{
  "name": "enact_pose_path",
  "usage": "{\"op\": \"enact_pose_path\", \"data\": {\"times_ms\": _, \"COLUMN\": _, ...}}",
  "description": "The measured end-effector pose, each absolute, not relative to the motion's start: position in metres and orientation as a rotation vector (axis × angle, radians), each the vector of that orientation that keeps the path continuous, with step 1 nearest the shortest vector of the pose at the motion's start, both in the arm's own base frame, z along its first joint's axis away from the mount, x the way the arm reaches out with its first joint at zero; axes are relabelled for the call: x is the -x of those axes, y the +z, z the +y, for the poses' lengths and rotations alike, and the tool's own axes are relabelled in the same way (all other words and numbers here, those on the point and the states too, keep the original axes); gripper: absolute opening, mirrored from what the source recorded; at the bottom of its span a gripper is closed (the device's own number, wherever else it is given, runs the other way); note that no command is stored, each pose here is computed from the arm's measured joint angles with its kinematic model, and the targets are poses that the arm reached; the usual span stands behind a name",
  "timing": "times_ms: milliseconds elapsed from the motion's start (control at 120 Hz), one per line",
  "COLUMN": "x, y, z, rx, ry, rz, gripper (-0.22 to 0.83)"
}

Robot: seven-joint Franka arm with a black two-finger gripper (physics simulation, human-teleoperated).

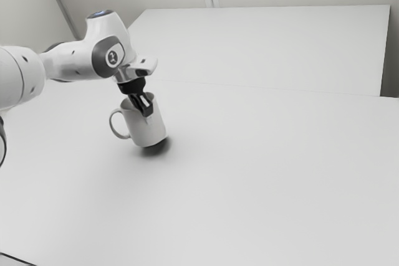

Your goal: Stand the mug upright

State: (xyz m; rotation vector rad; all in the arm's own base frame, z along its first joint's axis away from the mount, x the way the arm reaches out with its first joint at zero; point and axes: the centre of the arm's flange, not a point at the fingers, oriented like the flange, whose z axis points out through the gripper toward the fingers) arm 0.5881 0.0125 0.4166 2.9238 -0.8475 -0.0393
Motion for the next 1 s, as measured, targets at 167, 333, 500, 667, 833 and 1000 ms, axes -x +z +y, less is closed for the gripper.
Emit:
{"op": "enact_pose_path", "data": {"times_ms": 167, "x": -0.536, "y": 0.402, "z": -0.021, "rx": -3.017, "ry": -0.029, "rz": -0.750, "gripper": -0.17}}
{"op": "enact_pose_path", "data": {"times_ms": 333, "x": -0.514, "y": 0.382, "z": -0.043, "rx": -3.065, "ry": 0.033, "rz": -0.636, "gripper": -0.17}}
{"op": "enact_pose_path", "data": {"times_ms": 500, "x": -0.512, "y": 0.374, "z": -0.025, "rx": -3.102, "ry": 0.078, "rz": -0.432, "gripper": 0.20}}
{"op": "enact_pose_path", "data": {"times_ms": 667, "x": -0.510, "y": 0.378, "z": -0.012, "rx": -3.118, "ry": 0.119, "rz": -0.278, "gripper": 0.43}}
{"op": "enact_pose_path", "data": {"times_ms": 833, "x": -0.512, "y": 0.417, "z": -0.022, "rx": -3.114, "ry": 0.250, "rz": -0.223, "gripper": 0.53}}
{"op": "enact_pose_path", "data": {"times_ms": 1000, "x": -0.544, "y": 0.579, "z": -0.027, "rx": -3.085, "ry": 0.432, "rz": -0.175, "gripper": 0.58}}
